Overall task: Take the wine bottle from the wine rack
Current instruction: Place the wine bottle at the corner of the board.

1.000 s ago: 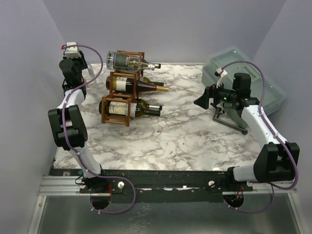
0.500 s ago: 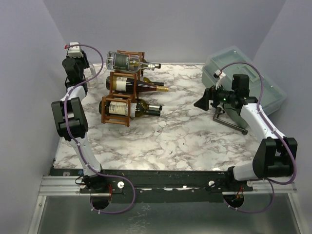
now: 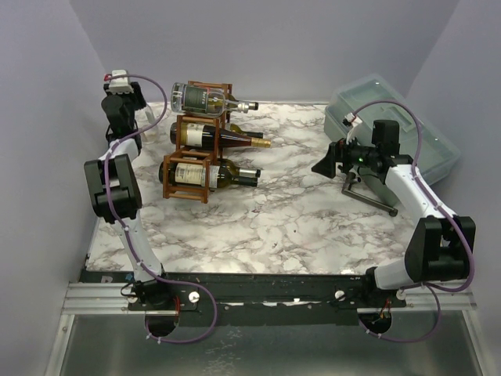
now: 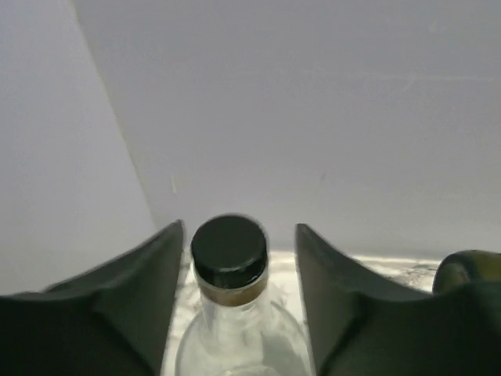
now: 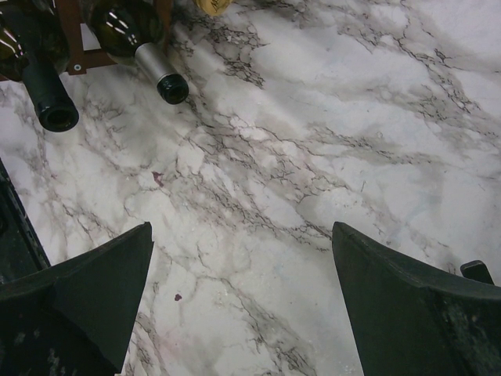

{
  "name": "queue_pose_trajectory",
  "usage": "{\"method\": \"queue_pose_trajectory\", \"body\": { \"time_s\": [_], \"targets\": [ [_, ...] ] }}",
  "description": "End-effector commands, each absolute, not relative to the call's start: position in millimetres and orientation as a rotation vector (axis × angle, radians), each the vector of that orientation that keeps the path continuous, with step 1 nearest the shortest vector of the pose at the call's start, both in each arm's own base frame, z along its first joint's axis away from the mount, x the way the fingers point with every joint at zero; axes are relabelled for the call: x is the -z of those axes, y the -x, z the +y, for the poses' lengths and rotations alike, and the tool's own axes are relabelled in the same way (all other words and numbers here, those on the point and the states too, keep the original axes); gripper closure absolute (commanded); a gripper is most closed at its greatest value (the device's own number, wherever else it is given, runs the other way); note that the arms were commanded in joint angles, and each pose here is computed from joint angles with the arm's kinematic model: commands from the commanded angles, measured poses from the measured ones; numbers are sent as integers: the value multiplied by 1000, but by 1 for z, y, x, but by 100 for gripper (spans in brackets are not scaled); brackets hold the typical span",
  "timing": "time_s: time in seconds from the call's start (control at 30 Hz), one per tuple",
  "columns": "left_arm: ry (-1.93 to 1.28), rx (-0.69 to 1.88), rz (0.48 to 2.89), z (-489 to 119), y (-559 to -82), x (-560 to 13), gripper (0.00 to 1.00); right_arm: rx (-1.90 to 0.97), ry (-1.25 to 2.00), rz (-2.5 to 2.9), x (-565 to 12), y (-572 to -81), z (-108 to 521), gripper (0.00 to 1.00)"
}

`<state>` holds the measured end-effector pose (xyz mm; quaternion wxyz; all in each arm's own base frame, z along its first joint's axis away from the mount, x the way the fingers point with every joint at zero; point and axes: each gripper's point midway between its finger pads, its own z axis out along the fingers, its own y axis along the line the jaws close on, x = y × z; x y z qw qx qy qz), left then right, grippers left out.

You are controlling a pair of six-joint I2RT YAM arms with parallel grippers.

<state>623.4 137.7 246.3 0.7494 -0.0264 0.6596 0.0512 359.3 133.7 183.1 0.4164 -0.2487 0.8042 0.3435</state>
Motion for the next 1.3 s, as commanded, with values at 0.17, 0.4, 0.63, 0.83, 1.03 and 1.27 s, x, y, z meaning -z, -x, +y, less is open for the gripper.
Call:
{"method": "queue_pose_trajectory", "body": {
  "time_s": [0.17,0.4,0.63,0.83,1.03,1.27],
  "targets": [
    [62,-185,1143,144,-593,-351,1,-878,639,2007,-187,-358,134,0],
    [169,-181,1125,146,-543,-374,1,-873,654,1980,-193,-355,135,0],
    [471,-57,1228,139,-464,-342,1,-862,709,1907,-210,-344,137,0],
    [590,103,1389,110,-418,-315,1,-844,738,1854,-221,-337,138,0],
    [661,376,1408,69,-380,-319,1,-843,750,1839,-226,-334,139,0],
    [703,709,1418,21,-350,-331,1,-844,763,1812,-234,-329,140,0]
  ]
}}
